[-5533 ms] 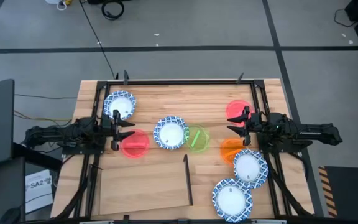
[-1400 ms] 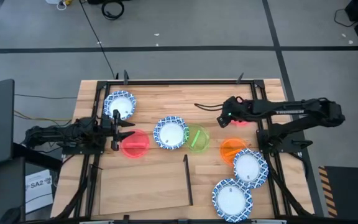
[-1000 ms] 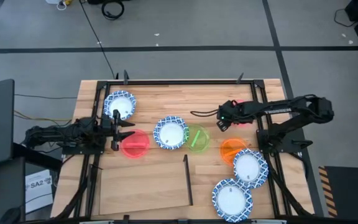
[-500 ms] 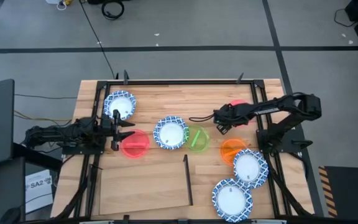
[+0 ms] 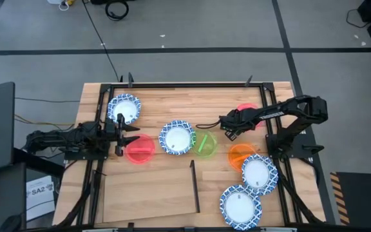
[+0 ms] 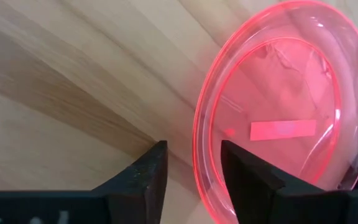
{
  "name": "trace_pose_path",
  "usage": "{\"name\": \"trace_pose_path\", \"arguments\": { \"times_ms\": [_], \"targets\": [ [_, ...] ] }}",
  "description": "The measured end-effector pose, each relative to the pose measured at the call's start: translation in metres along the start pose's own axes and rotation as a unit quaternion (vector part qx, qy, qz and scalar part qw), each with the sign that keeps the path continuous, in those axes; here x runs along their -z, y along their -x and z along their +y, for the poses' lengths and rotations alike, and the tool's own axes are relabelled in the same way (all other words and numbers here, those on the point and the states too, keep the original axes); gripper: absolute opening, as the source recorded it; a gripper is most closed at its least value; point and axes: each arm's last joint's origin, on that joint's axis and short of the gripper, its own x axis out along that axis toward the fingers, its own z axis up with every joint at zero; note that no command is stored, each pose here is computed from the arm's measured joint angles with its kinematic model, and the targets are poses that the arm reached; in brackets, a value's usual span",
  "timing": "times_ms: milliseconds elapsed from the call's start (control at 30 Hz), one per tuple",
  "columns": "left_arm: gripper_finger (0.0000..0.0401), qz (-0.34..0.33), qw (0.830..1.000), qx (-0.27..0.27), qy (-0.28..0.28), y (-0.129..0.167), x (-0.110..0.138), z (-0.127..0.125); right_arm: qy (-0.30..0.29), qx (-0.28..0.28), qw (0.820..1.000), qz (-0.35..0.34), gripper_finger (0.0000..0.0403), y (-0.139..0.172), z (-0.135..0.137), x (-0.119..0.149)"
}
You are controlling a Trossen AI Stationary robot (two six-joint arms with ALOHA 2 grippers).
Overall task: Place and stack plates onto a shelf
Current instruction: Put the right pink plate on the shelf
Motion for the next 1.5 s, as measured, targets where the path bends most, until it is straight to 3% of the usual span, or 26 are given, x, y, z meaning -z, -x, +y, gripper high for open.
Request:
{"name": "trace_pose_path", "arguments": {
  "times_ms": [600, 1300, 1500],
  "targets": [
    [0.0171, 0.000, 1.000, 0.000, 0.000, 0.000, 0.000, 0.000, -0.018, 0.006, 1.000, 0.015, 0.0011, -0.005, -0.008, -0.003],
    [0.0171, 0.000, 1.000, 0.000, 0.000, 0.000, 0.000, 0.000, 0.051, 0.004, 0.999, 0.013, 0.0007, -0.004, -0.008, -0.004],
    [0.0171, 0.000, 1.000, 0.000, 0.000, 0.000, 0.000, 0.000, 0.079, -0.015, 0.997, -0.012, 0.0007, 0.009, -0.003, -0.020]
  ]
}}
